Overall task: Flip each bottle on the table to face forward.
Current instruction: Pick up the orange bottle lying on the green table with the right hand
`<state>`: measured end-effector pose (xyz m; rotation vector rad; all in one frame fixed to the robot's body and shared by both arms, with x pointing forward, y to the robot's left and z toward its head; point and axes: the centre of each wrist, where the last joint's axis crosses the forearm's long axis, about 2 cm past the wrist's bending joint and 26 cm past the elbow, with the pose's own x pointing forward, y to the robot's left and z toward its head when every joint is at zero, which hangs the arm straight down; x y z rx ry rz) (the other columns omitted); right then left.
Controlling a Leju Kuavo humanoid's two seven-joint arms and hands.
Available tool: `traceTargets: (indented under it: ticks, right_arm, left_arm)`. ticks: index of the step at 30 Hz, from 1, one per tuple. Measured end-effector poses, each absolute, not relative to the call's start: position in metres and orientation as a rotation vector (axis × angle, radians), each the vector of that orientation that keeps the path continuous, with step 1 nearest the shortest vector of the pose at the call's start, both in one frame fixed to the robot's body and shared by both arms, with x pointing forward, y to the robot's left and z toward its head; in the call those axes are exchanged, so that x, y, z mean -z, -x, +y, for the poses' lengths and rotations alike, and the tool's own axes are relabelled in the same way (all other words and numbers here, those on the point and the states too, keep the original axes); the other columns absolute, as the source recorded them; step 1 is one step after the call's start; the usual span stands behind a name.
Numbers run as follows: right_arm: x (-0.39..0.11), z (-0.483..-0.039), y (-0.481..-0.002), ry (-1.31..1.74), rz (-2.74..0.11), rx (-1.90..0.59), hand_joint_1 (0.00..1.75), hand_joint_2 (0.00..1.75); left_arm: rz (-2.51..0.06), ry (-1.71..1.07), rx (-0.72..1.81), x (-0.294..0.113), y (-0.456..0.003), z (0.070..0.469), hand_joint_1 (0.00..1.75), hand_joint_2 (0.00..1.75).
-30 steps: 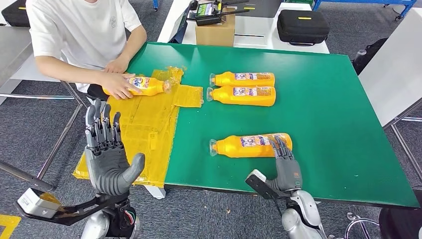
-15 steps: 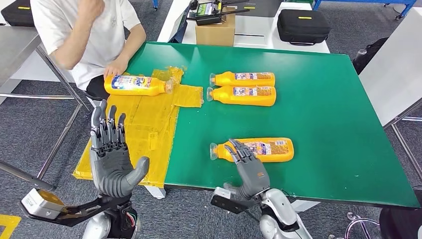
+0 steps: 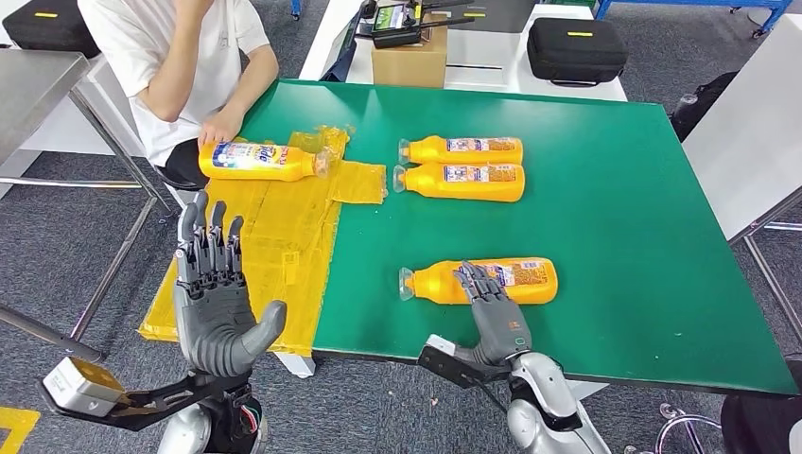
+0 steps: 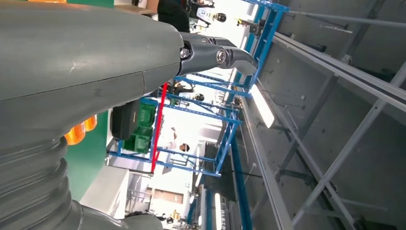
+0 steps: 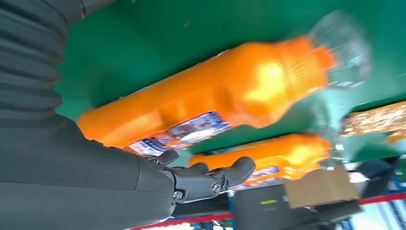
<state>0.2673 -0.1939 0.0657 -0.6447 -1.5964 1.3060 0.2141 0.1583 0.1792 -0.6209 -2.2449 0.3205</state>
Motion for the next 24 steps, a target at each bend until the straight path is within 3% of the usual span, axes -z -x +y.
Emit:
traceTargets:
  ticks: [10, 24]
  right_arm:
    - [-0.062, -0.258, -0.313, 0.837, -1.487, -1.239, 0.00, 1.75]
    - [-0.054, -0.279, -0.336, 0.878, -1.363, -1.257, 0.00, 1.75]
  left_arm:
    - [-2.238, 0.686, -0.288, -0.183, -0.217, 0.150, 0.00, 1.75]
    - [-2.236, 0.740, -0.254, -0.186, -0.224, 0.143, 0.00, 1.75]
